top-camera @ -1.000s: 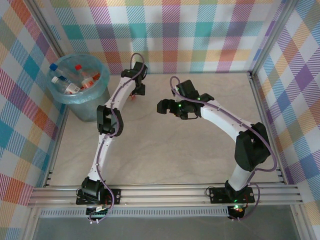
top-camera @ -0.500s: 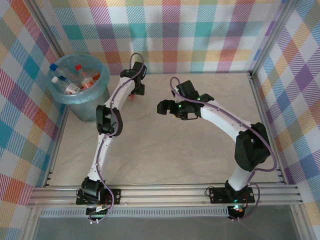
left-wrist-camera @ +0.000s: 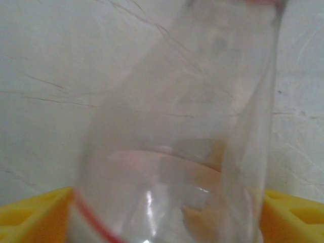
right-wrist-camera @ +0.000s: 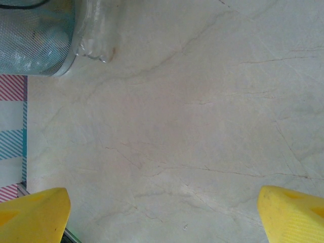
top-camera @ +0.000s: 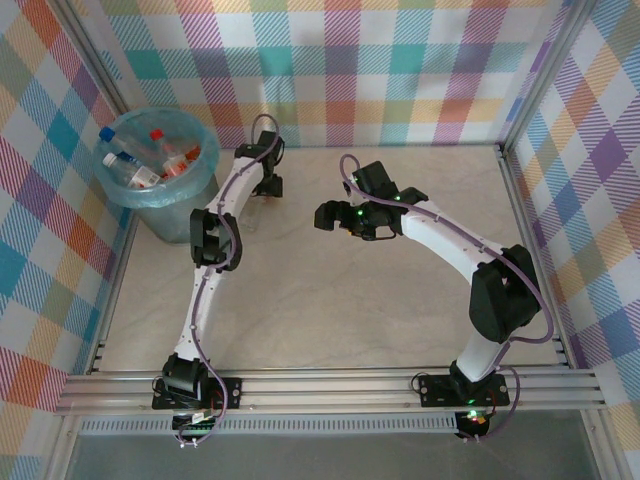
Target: Put the plastic bottles in the bin
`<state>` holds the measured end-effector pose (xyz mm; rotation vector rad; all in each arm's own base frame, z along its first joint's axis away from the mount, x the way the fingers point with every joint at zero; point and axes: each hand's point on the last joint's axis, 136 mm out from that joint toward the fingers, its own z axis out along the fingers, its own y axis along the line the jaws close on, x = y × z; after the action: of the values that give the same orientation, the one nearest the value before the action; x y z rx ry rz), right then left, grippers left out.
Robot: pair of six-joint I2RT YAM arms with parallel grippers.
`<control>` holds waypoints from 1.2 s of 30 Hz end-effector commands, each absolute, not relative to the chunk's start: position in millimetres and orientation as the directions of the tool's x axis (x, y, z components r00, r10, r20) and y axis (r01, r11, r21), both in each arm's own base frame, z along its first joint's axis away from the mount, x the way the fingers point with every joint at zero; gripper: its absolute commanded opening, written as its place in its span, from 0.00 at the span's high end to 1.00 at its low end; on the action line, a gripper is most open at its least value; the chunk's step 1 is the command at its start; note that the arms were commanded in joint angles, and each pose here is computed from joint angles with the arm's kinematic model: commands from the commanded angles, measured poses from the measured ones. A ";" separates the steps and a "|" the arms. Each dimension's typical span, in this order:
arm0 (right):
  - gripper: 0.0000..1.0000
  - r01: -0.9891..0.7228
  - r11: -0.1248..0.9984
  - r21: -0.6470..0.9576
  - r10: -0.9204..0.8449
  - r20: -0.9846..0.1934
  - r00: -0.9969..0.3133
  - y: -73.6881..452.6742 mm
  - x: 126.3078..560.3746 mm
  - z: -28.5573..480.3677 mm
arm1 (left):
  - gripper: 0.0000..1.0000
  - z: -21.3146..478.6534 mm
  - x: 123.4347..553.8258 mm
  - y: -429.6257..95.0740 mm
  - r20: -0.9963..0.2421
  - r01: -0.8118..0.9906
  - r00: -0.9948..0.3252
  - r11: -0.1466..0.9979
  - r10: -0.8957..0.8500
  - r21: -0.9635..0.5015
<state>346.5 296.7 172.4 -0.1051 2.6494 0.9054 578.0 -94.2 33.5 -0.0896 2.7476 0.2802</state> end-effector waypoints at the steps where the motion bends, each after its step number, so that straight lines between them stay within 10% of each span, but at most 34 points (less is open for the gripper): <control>1: 0.05 -0.172 0.779 0.603 0.044 -0.325 -0.945 296.1 340.9 181.8 | 0.23 20.0 567.2 -98.1 -0.318 -0.090 -0.947 0.983 -0.035 0.158; 13: 0.06 -0.178 0.783 0.597 0.051 -0.347 -0.937 291.5 339.0 192.9 | 0.49 84.4 563.2 -146.9 -0.384 -0.031 -0.923 0.999 -0.040 -0.030; 23: 0.07 -0.204 0.797 0.569 0.069 -0.420 -0.905 277.1 334.3 218.9 | 0.54 270.5 528.1 -217.8 -0.657 0.172 -0.754 0.967 0.005 -0.189; 36: 0.12 -0.386 0.673 0.631 0.066 -0.572 -0.818 322.8 336.1 299.2 | 0.64 503.9 463.1 -40.8 -0.949 -0.123 -0.261 0.981 -0.179 -0.151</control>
<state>335.6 294.0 251.2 -0.1432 2.4740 0.9468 450.1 -99.1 518.5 -0.0806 1.8190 -0.2006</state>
